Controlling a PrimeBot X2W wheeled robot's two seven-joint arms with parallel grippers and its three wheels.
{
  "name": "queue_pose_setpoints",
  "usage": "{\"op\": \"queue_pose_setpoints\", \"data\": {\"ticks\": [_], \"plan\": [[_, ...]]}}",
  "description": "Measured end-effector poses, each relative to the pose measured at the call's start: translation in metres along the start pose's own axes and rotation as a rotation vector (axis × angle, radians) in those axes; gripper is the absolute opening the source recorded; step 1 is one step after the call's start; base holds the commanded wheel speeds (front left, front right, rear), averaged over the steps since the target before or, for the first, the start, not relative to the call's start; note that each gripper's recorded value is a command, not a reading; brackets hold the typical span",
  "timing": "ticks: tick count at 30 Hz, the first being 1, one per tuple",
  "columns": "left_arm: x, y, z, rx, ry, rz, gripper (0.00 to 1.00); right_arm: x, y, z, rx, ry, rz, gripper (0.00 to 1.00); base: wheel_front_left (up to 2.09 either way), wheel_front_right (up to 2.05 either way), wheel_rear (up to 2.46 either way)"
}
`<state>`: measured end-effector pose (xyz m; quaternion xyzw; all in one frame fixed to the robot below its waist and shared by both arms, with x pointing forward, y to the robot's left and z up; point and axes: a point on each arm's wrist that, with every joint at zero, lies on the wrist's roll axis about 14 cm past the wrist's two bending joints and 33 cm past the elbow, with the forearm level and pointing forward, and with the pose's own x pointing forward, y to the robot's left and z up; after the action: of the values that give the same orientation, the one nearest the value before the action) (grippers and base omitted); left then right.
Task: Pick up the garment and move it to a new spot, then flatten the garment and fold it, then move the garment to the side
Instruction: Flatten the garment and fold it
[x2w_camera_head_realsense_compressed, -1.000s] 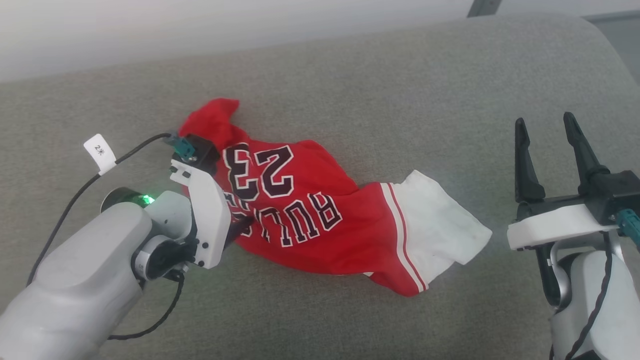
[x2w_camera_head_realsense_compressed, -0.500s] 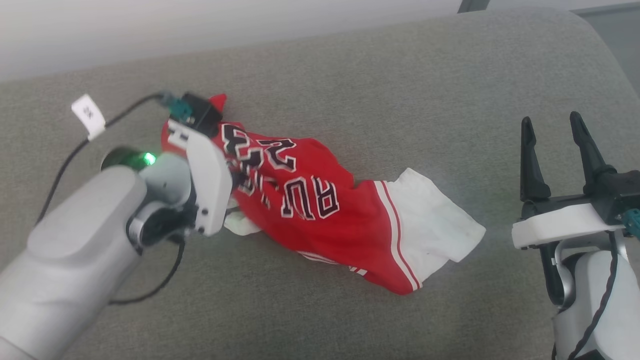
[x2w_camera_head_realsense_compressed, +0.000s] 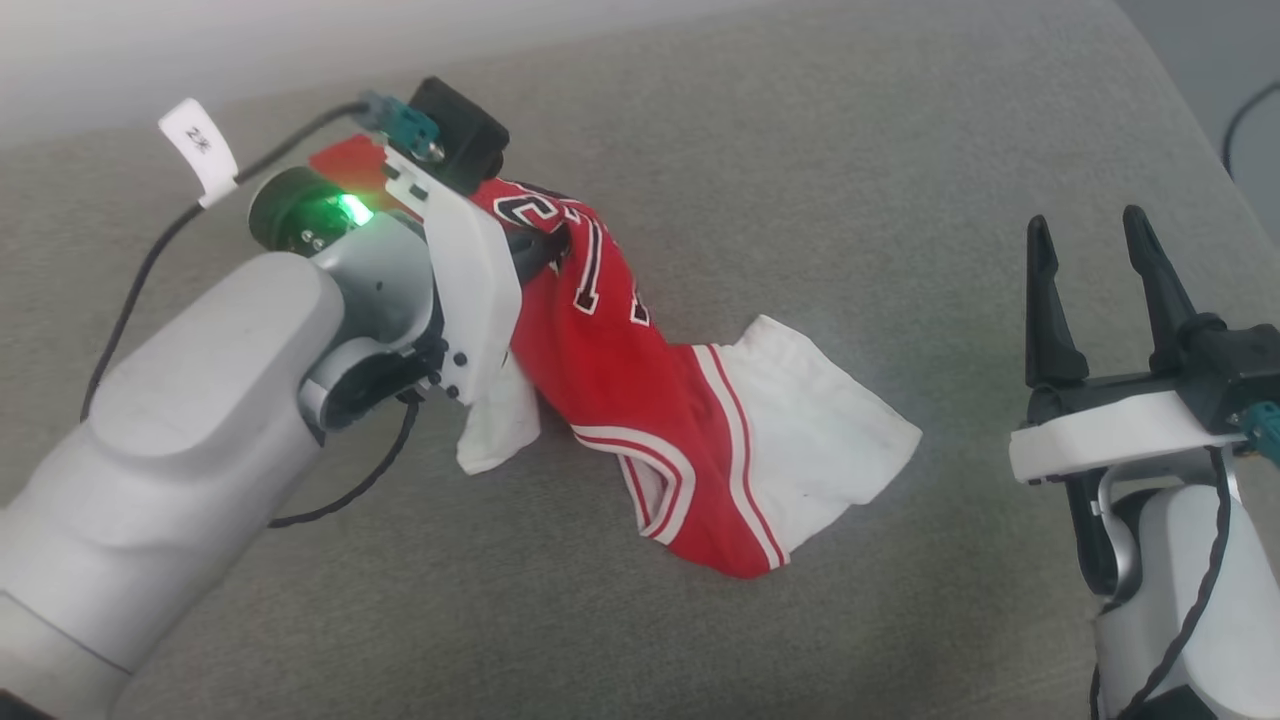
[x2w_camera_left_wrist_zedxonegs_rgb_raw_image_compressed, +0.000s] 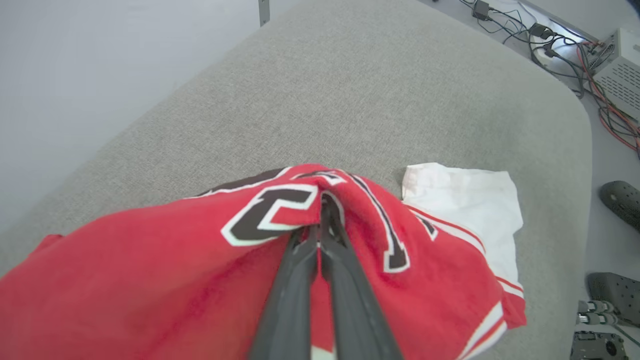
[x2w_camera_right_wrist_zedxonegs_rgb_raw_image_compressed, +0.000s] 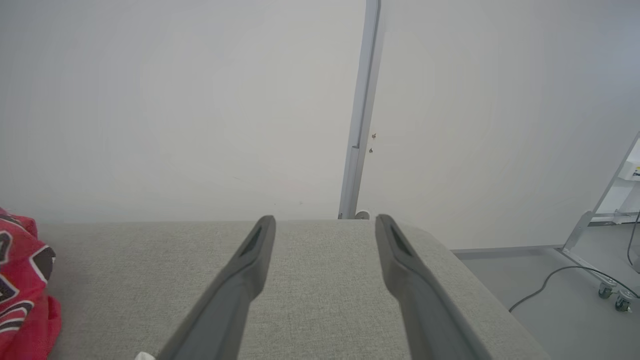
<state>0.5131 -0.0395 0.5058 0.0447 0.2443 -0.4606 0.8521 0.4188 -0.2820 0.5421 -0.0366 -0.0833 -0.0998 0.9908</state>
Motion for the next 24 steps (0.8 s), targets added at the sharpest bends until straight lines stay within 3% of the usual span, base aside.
{"op": "queue_pose_setpoints", "data": {"ticks": [3, 7, 8, 9, 24], "plan": [[0.014, -0.002, -0.015, 0.004, 0.033, -0.015, 0.0, 0.0, -0.004, -0.003, 0.0, 0.009, -0.01, 1.0, 0.0, 0.0, 0.0], [0.028, -0.006, -0.041, 0.01, 0.102, -0.037, 0.31, 0.001, -0.007, -0.008, 0.0, 0.024, -0.02, 1.0, 0.0, 0.0, 0.0], [0.03, -0.007, -0.047, 0.008, 0.119, -0.04, 0.57, 0.001, -0.008, -0.009, 0.001, 0.027, -0.021, 1.0, 0.0, 0.0, 0.0], [0.032, -0.007, -0.052, 0.013, 0.13, -0.042, 1.0, 0.001, -0.008, -0.01, 0.003, 0.03, -0.023, 1.0, 0.0, 0.0, 0.0], [-0.008, -0.002, -0.016, 0.016, 0.057, -0.001, 1.0, 0.0, -0.002, 0.0, -0.002, 0.0, -0.008, 1.0, 0.0, 0.0, 0.0]]}}
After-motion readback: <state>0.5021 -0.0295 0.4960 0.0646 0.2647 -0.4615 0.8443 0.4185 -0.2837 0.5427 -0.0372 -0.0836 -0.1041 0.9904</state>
